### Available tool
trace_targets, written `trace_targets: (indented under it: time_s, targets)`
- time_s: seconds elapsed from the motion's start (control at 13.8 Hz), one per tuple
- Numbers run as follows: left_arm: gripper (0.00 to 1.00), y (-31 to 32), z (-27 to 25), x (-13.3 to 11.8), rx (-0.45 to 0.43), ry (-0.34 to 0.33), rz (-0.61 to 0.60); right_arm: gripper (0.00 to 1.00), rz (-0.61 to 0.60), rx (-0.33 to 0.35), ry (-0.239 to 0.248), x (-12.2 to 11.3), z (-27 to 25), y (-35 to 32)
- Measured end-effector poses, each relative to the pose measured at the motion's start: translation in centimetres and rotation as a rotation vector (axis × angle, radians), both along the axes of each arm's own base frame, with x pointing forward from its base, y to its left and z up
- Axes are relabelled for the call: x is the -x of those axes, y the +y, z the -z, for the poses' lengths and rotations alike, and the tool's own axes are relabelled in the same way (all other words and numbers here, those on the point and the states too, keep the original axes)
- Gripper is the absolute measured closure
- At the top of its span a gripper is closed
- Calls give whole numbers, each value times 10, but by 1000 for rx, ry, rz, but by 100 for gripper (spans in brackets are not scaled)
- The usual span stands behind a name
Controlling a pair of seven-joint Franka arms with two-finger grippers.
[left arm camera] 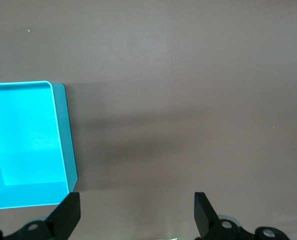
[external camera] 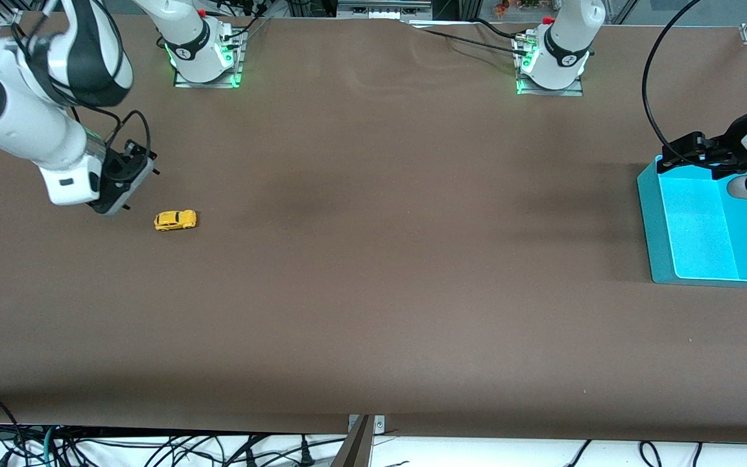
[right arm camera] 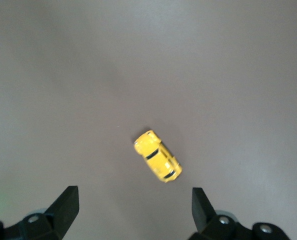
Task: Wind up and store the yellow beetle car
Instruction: 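Move the right gripper down over the yellow beetle car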
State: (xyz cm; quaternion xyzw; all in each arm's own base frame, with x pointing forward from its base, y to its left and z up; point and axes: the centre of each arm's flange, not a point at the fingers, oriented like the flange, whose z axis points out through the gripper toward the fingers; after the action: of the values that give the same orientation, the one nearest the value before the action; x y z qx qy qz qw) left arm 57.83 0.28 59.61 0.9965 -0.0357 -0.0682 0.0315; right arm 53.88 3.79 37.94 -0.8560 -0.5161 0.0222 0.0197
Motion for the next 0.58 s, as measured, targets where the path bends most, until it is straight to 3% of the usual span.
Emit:
trace_targets:
  time_s: [0.22, 0.58]
  targets:
    - [0, -1, 0, 0, 0, 0, 1, 0, -177, -13, -22, 6, 61, -13]
    - [0, -1, 0, 0, 0, -1, 3, 0, -364, -26, -50, 15, 134, -37]
